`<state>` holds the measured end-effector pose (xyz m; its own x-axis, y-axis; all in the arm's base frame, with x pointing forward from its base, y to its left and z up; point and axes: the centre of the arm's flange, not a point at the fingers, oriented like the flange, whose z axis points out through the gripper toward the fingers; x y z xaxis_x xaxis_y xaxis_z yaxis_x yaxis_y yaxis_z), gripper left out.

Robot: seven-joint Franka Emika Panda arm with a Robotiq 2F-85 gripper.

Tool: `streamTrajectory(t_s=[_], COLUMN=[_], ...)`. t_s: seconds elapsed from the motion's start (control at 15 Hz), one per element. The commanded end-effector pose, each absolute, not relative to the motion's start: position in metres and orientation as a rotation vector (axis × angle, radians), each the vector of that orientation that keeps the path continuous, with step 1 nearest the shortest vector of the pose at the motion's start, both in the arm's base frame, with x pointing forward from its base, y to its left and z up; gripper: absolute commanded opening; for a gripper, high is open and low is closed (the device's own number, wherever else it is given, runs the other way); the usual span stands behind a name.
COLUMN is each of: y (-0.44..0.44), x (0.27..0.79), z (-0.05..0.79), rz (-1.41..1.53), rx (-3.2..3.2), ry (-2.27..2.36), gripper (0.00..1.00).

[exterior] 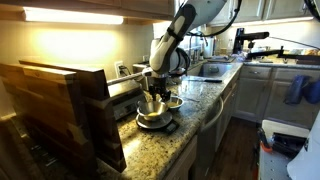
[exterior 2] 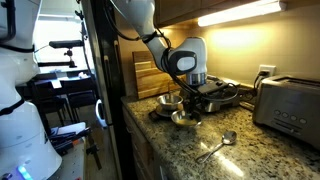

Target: Spoon out some of the contents in the bowl on the right into the bowl on top of the scale

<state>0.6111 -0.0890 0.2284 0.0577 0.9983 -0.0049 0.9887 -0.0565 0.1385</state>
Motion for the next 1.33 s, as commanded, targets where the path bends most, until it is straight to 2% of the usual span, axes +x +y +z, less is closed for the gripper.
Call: streamTrajectory(t_s=[0.0,0.53,1.27], y=[-0.092,-0.123,-0.215], x=[0.592,0.579,0.573], z=[0.258,0.297,0.318], rz=[0.171,-0.022,0.028], rx=[2.206,2.465,2.867], ry=[1.998,1.624,0.873], gripper=[0.99,1.00,1.00])
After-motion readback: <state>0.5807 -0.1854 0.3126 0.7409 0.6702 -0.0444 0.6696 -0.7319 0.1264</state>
